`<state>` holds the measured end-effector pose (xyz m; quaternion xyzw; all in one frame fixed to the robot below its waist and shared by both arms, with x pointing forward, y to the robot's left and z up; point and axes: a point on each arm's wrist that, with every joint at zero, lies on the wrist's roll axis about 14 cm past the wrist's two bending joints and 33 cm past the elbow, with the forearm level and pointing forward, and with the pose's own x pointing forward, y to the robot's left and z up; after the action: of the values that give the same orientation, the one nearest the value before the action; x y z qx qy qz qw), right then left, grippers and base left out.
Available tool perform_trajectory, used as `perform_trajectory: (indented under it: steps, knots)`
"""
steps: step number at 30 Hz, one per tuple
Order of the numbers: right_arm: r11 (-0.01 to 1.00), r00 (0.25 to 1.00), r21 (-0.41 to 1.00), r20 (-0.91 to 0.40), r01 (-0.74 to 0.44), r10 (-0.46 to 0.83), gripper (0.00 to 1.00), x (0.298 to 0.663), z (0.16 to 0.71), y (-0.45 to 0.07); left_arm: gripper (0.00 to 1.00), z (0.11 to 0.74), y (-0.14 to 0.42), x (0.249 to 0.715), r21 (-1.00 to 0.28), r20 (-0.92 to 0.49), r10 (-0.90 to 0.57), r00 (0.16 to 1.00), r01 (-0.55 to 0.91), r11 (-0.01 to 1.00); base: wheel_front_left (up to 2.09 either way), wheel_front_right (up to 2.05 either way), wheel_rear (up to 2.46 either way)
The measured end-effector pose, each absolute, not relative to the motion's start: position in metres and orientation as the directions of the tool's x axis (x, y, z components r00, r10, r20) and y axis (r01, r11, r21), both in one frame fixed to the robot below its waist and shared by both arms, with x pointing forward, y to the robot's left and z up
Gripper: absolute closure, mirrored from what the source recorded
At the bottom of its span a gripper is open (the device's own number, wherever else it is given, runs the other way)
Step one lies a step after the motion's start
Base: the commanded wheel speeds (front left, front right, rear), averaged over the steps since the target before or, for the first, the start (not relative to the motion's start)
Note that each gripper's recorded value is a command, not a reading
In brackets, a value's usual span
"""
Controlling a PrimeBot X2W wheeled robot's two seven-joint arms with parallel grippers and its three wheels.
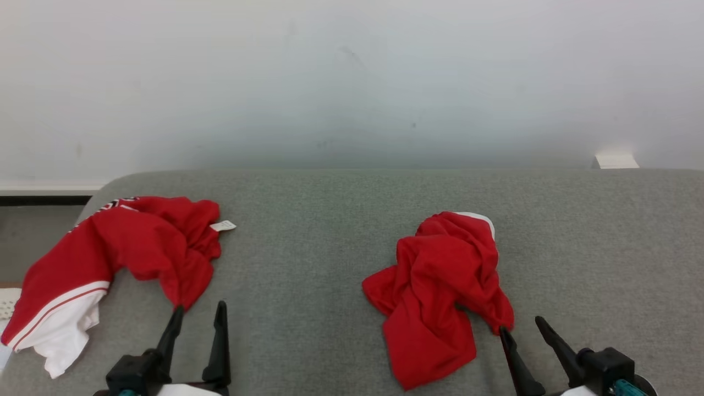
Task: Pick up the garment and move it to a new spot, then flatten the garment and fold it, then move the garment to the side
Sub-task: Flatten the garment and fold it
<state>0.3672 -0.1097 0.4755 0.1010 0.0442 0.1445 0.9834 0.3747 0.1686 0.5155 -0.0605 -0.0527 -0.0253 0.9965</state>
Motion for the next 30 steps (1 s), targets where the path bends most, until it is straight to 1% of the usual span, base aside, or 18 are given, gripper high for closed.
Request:
perform_trajectory:
  steps: [4, 9, 12, 15, 21, 22, 23, 24, 25, 27, 30]
  knots:
    - [0.925, 0.924, 0.232, -0.17, -0.301, 0.343, 0.0, 0.373, 0.455, -0.094, 0.0, 0.511, 0.177, 0.37, -0.122, 0.093, -0.022, 0.995, 0.033, 0.992, 0.0, 0.0, 0.0]
    - [0.913, 0.867, 0.252, -0.309, -0.321, 0.39, 0.0, 0.378, 0.428, -0.076, 0.0, 0.504, 0.187, 0.363, -0.126, 0.073, 0.014, 0.997, -0.005, 0.992, 0.0, 0.0, 0.0]
    - [0.911, 0.835, 0.26, -0.376, -0.322, 0.402, 0.0, 0.38, 0.413, -0.069, 0.0, 0.502, 0.195, 0.361, -0.13, 0.067, 0.039, 0.997, -0.03, 0.991, 0.0, 0.0, 0.0]
    - [0.91, 0.787, 0.266, -0.463, -0.317, 0.409, 0.0, 0.377, 0.393, -0.065, 0.0, 0.499, 0.201, 0.358, -0.132, 0.057, 0.059, 0.997, -0.052, 0.99, 0.0, 0.0, 0.0]
    - [0.898, 0.735, 0.276, -0.516, -0.344, 0.44, 0.0, 0.385, 0.381, -0.047, 0.0, 0.493, 0.214, 0.351, -0.137, 0.035, 0.105, 0.994, -0.099, 0.986, 0.0, 0.0, 0.0]
    - [0.894, 0.724, 0.286, -0.526, -0.344, 0.447, 0.08, 0.384, 0.379, -0.044, 0.0, 0.492, 0.216, 0.349, -0.137, 0.033, 0.111, 0.993, -0.106, 0.985, 0.0, 0.0, 0.0]
    - [0.891, 0.717, 0.294, -0.53, -0.346, 0.453, 0.74, 0.384, 0.378, -0.041, 0.0, 0.491, 0.218, 0.348, -0.136, 0.031, 0.116, 0.993, -0.111, 0.984, 0.0, 0.0, 0.0]
    - [0.887, 0.711, 0.3, -0.53, -0.352, 0.462, 0.89, 0.385, 0.378, -0.038, 0.0, 0.491, 0.219, 0.347, -0.136, 0.03, 0.122, 0.992, -0.117, 0.984, 0.0, 0.0, 0.0]
    - [0.882, 0.706, 0.308, -0.529, -0.358, 0.471, 1.0, 0.384, 0.379, -0.034, 0.0, 0.491, 0.221, 0.346, -0.136, 0.028, 0.126, 0.992, -0.121, 0.983, 0.0, 0.0, 0.0]
    - [0.871, 0.699, 0.331, -0.522, -0.362, 0.489, 1.0, 0.381, 0.38, -0.026, 0.0, 0.491, 0.222, 0.346, -0.136, 0.029, 0.132, 0.991, -0.126, 0.983, 0.0, 0.0, 0.0]
    - [0.871, 0.719, 0.337, -0.495, -0.358, 0.487, 1.0, 0.382, 0.385, -0.027, 0.0, 0.491, 0.221, 0.347, -0.137, 0.031, 0.127, 0.991, -0.122, 0.983, 0.0, 0.0, 0.0]
